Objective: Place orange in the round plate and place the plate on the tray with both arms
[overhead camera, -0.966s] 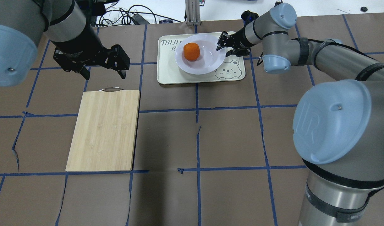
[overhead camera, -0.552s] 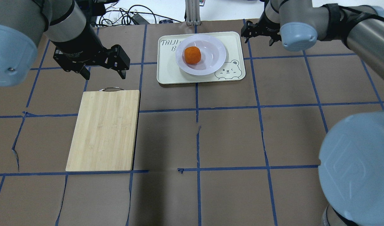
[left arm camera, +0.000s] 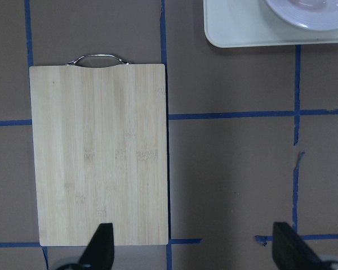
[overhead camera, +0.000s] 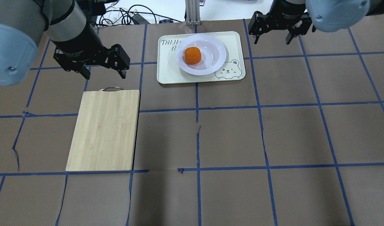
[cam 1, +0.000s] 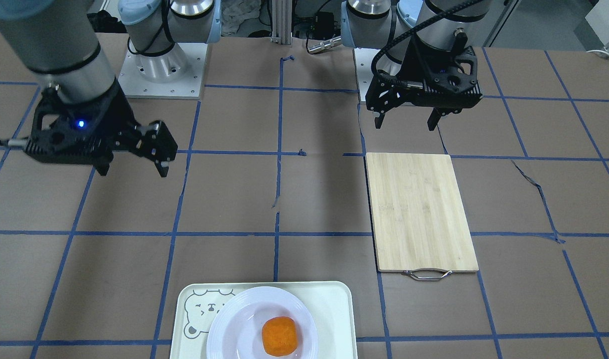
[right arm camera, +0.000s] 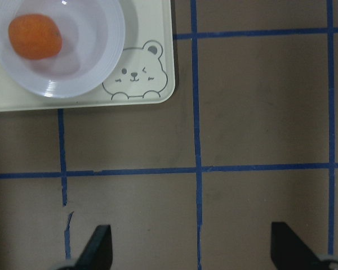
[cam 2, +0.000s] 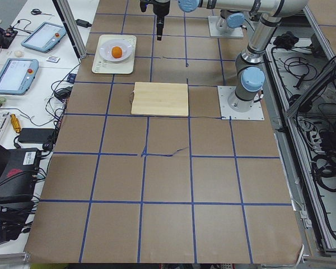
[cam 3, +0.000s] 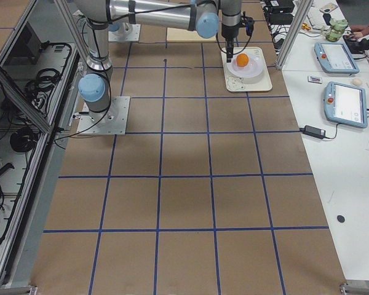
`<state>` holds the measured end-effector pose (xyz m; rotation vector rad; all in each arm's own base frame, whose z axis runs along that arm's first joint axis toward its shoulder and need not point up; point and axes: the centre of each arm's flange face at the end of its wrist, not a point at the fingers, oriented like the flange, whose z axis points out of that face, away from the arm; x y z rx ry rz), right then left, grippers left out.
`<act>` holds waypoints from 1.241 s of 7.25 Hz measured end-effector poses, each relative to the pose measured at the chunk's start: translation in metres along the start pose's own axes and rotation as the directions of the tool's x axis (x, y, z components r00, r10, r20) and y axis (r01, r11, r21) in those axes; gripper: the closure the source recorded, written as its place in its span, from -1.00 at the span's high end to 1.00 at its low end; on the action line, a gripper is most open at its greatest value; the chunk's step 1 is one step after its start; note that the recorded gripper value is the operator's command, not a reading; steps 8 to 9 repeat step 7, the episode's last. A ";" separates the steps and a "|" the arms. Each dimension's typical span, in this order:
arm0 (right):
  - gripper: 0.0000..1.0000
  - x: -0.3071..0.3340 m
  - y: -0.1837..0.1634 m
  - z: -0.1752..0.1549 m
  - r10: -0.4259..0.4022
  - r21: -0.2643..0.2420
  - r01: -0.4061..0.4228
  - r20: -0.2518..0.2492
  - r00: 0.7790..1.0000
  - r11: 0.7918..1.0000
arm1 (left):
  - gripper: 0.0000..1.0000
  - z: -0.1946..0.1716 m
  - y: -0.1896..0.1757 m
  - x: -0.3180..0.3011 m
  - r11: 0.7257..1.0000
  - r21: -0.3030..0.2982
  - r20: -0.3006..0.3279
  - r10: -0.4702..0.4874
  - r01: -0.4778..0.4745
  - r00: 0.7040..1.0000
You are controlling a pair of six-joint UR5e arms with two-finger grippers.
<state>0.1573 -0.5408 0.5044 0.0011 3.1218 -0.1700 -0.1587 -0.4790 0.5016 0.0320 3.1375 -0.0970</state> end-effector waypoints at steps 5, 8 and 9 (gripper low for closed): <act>1.00 0.007 0.041 -0.016 -0.090 0.005 0.091 -0.056 0.994 0.996 | 1.00 0.000 0.000 0.000 1.000 -0.001 -0.001 -0.001 0.001 1.000; 1.00 0.007 0.040 -0.015 -0.087 0.004 0.087 -0.063 0.994 0.996 | 1.00 0.000 0.000 -0.001 1.000 -0.001 -0.001 -0.001 0.001 1.000; 1.00 0.007 0.040 -0.015 -0.087 0.004 0.087 -0.063 0.994 0.996 | 1.00 0.000 0.000 -0.001 1.000 -0.001 -0.001 -0.001 0.001 1.000</act>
